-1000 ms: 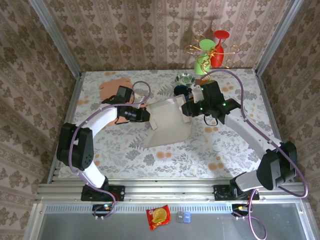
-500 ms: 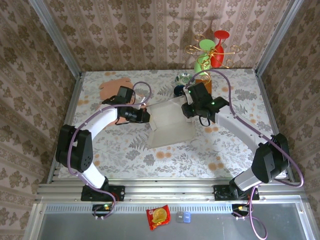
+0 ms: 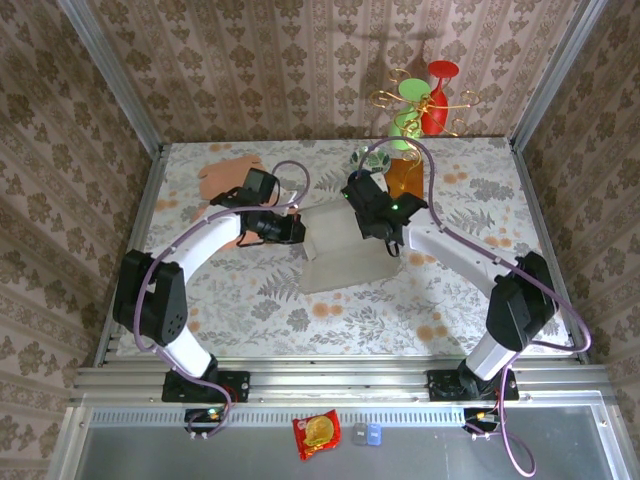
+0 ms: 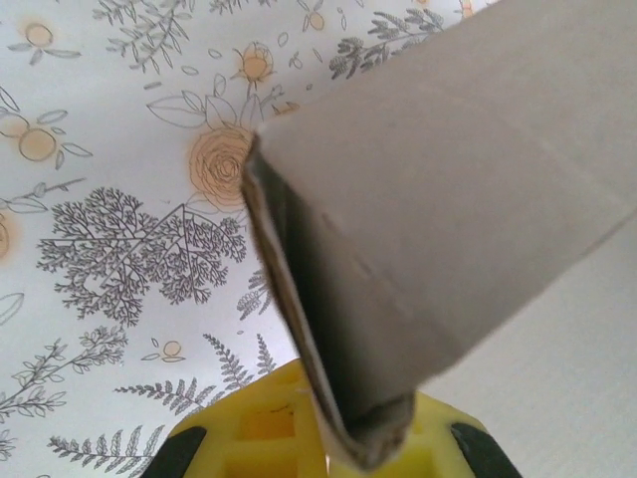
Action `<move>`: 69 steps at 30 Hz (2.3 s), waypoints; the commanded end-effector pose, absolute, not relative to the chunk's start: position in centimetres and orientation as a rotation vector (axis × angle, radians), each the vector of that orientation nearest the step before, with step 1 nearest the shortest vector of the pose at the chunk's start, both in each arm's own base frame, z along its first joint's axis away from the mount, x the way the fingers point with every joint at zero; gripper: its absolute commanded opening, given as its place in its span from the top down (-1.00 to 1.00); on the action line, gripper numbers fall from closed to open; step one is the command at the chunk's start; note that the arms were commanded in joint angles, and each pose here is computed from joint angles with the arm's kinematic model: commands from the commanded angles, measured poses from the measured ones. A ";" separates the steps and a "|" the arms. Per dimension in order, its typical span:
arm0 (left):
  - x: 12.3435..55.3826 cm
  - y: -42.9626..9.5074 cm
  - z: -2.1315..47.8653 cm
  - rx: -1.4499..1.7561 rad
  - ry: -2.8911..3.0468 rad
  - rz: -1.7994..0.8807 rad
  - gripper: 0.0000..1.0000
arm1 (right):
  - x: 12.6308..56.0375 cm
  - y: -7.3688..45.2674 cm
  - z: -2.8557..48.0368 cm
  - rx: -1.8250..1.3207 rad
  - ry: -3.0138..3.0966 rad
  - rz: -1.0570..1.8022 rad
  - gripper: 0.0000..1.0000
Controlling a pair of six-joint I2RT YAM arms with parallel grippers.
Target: Fold the paper box
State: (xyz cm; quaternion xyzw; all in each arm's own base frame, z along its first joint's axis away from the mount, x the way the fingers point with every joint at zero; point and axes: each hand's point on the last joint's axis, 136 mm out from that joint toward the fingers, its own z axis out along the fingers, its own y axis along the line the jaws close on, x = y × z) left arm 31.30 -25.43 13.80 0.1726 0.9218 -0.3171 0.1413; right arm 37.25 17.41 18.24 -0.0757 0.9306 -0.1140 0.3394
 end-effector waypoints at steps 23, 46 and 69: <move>30.1 -26.9 11.5 0.470 2.811 -0.851 1.00 | 34.0 18.4 14.7 0.005 2.532 -0.167 1.00; 29.3 -27.1 10.9 0.518 2.836 -0.828 1.00 | 35.1 15.2 13.0 0.097 2.581 -0.136 0.73; 29.9 -27.8 11.6 0.491 2.813 -0.867 1.00 | 34.0 17.3 13.8 0.072 2.568 -0.370 1.00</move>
